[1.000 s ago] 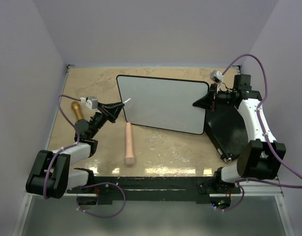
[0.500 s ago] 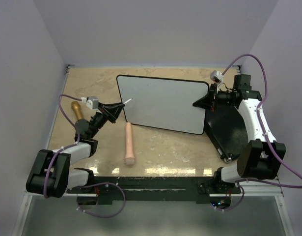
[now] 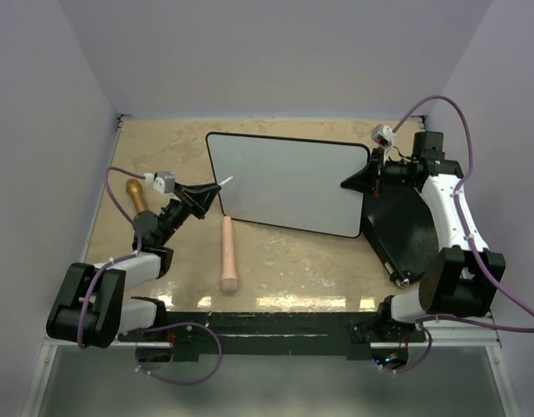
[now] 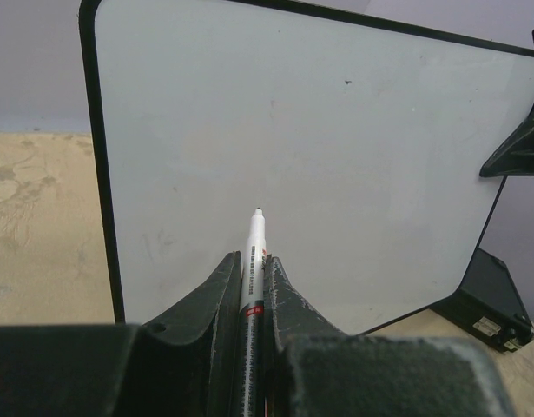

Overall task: Write a sentence on the whiteboard
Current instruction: Write on the whiteboard at the center of the board.

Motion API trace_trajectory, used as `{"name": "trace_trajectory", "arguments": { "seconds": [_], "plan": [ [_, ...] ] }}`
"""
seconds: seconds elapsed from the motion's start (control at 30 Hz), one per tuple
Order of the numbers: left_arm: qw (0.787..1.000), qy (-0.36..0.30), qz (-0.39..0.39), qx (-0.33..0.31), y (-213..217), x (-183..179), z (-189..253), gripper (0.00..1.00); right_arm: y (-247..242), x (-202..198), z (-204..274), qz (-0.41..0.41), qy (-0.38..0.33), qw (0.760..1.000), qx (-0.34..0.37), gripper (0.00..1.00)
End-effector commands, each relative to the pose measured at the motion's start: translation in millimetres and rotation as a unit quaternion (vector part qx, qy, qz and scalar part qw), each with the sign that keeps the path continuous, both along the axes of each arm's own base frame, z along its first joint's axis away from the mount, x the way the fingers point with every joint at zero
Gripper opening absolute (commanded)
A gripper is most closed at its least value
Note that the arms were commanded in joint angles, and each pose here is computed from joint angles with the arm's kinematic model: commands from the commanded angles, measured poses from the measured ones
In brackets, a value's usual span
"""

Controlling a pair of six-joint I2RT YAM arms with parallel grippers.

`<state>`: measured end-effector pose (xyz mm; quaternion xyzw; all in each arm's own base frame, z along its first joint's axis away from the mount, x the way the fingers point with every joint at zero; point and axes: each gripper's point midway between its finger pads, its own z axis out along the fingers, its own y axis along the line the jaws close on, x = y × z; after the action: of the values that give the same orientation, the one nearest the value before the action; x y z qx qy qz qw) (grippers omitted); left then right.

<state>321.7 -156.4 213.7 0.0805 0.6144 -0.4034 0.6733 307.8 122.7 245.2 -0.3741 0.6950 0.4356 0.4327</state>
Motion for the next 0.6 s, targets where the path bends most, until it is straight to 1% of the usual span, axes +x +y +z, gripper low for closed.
{"name": "trace_trajectory", "arguments": {
  "seconds": [0.0,0.57],
  "plan": [
    [0.987,-0.159,0.014,-0.018,7.5,-15.6,63.1,0.00,-5.7,4.2,-10.1,-0.012,-0.003,0.999,-0.031,0.00],
    [0.987,-0.156,0.016,-0.018,7.8,-13.5,58.6,0.00,-6.1,4.7,-12.1,-0.013,-0.001,0.999,-0.033,0.00]
  ]
}}
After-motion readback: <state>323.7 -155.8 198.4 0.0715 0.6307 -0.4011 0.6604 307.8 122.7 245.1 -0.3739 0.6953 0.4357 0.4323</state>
